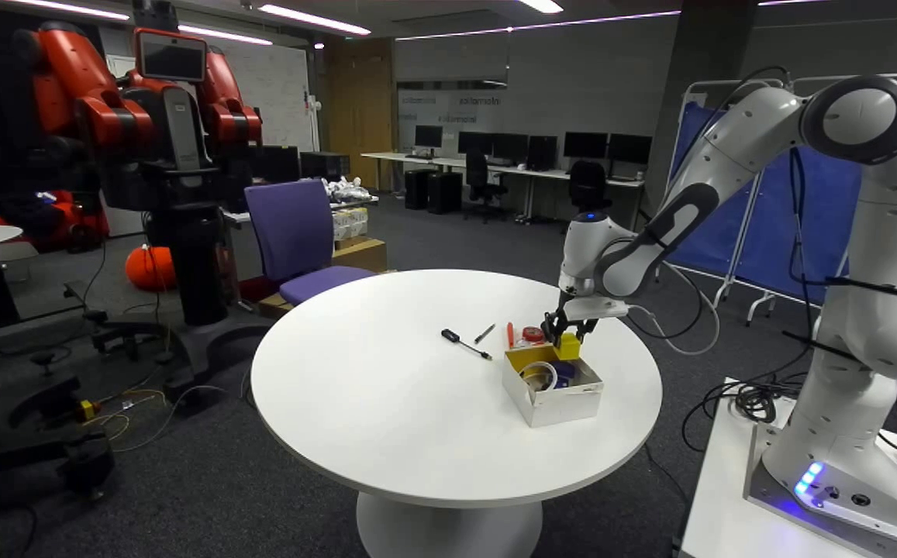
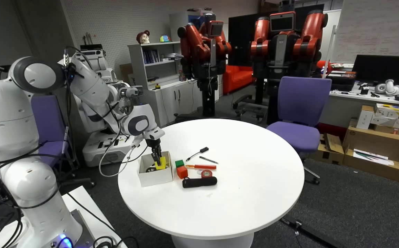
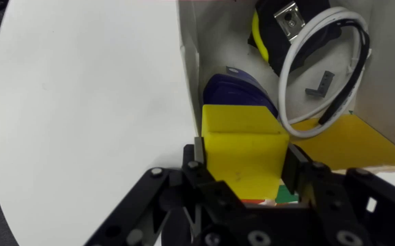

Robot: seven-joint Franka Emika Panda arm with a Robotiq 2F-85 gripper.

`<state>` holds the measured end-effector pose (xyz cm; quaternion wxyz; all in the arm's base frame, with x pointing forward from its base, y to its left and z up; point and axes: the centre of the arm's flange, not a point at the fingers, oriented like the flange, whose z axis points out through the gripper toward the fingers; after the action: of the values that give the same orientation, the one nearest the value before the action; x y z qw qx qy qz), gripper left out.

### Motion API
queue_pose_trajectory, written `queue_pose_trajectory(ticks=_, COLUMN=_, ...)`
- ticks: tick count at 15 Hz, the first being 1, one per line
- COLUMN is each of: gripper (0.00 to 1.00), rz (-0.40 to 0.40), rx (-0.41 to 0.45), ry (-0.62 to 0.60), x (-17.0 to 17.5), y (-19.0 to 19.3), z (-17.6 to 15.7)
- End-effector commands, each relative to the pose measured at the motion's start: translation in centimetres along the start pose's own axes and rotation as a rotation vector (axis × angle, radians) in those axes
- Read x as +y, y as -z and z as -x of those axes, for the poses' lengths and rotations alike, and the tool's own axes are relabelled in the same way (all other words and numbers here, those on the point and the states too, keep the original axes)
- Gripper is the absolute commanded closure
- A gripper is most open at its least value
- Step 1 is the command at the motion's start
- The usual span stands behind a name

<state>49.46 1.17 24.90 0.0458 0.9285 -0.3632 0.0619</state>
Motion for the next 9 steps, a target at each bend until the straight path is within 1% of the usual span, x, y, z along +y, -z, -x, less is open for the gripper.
queue_pose_trajectory(ticks=1, gripper=0.2, rz=0.016, rx=0.008, ry=0.01, x=0.7, y=-0.5, z=-0.6)
queue_pose_trajectory(ticks=2, gripper=0.19, rz=0.013, rx=0.008, ry=0.011, x=0.7, y=-0.3, z=-0.7)
queue_pose_trajectory(ticks=3, gripper=0.14, rz=0.003, rx=0.007, ry=0.008, x=0.9, y=-0.1, z=-1.0)
queue_pose_trajectory(ticks=4, gripper=0.05, rz=0.0, rx=0.005, ry=0.006, x=1.0, y=0.0, z=-1.2)
queue_pose_trajectory(ticks=5, gripper=0.0, rz=-0.004, rx=0.003, ry=0.002, x=1.2, y=0.2, z=-1.4)
queue_pose_trajectory(ticks=9, gripper=0.0, rz=-0.018, rx=0.0, ry=-0.015, x=1.9, y=0.7, z=-2.5)
